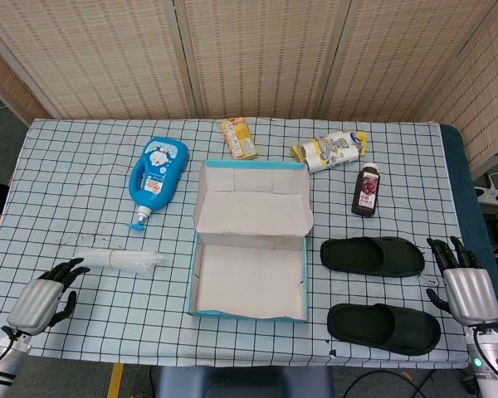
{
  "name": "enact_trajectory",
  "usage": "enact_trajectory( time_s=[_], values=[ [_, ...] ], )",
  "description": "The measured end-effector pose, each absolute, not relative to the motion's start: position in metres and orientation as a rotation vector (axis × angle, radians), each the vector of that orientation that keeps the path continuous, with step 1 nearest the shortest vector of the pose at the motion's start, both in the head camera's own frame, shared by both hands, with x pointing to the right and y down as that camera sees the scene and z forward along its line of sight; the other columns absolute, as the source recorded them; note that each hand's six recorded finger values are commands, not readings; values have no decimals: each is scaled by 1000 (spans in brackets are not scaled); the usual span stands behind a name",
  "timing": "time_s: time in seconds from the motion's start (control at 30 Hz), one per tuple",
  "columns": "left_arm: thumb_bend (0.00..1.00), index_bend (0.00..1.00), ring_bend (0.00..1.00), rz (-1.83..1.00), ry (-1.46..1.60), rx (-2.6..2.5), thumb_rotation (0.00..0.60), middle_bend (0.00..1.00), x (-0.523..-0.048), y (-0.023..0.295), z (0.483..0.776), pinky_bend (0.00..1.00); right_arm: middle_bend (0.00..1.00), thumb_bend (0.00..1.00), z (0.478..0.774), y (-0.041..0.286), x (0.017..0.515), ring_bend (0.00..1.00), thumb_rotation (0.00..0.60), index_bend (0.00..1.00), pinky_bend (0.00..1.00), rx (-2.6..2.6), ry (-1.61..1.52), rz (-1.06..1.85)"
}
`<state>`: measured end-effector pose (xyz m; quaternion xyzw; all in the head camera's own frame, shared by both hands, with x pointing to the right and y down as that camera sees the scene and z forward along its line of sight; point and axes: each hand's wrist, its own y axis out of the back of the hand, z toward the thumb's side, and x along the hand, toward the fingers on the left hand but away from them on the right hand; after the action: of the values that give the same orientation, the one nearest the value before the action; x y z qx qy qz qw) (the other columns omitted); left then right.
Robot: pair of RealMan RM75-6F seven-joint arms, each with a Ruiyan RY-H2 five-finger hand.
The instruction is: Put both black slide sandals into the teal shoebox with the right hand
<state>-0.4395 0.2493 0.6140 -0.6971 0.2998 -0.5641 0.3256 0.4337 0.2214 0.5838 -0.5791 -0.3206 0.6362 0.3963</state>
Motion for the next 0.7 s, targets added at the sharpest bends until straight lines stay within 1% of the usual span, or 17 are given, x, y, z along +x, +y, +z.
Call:
enact_trajectory(
  time_s=[0.4,0.47,0.53,0.63,0.7],
  values=[
    [665,218,148,-1482,786,-1819,600,88,-440,249,614,372,109,135,580,229,426,10,600,70,196,-1539,-812,1585],
    [665,219,148,-1485,791,-1822,600,88,-441,249,615,372,108,112,577,233,422,23,600,64,193,-1585,-810,1567],
    [664,218,148,-1487,802,-1829,600,88,-441,248,616,374,108,64,575,238,418,24,600,52,191,-1632,-809,1554],
    [664,218,148,-1491,804,-1830,600,89,-444,247,615,374,108,34,570,249,415,24,600,10,173,-1730,-800,1543],
    [664,218,148,-1485,816,-1829,600,89,-444,247,612,374,106,23,566,259,414,22,600,0,160,-1810,-782,1547]
  ],
)
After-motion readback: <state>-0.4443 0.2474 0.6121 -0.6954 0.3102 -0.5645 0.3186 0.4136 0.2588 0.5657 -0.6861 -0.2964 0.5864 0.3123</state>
